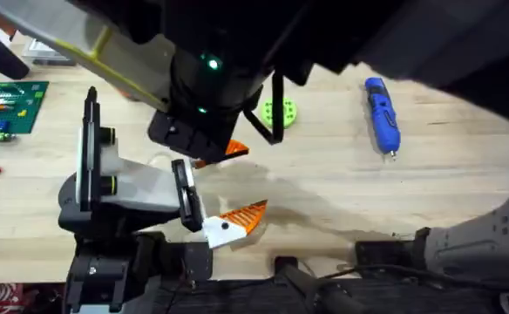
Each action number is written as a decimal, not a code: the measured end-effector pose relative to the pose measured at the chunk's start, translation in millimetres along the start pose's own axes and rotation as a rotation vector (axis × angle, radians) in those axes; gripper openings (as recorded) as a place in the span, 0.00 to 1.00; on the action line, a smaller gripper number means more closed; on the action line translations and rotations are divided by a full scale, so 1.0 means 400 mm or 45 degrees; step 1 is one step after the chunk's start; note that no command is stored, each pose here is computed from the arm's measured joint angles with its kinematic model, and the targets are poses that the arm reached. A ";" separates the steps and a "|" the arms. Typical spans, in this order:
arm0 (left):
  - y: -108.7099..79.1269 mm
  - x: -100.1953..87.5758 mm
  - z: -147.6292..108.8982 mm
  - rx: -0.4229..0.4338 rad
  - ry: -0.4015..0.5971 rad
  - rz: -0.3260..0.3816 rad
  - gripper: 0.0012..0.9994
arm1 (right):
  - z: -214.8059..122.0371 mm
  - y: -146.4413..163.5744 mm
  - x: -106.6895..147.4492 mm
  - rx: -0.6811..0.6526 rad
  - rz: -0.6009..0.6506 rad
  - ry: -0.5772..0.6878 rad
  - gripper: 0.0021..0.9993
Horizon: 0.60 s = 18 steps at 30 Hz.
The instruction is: Pick up the gripper from the table and insert it into the empty holder that is missing its gripper. Then pick up a screw, insert it into the mounting hole, and use the screwdriver to tighten it. Finally, clean up the table by picking up the vegetable and placing it into the bucket.
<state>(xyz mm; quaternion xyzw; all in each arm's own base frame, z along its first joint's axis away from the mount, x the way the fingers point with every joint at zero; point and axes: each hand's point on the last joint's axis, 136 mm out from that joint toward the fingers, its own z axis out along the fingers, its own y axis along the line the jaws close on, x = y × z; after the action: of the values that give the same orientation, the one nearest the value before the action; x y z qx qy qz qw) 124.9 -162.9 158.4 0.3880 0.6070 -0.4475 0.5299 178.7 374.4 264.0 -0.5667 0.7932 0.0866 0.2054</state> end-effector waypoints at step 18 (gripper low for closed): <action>0.000 0.000 0.000 0.000 0.000 0.000 0.99 | 0.000 0.006 0.021 -0.014 0.027 0.044 0.01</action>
<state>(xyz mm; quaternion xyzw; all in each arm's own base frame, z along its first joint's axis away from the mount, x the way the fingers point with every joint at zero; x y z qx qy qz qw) 124.9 -162.9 158.4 0.3880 0.6070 -0.4475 0.5299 174.3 368.0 260.1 -0.5609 0.8020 0.0834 0.1874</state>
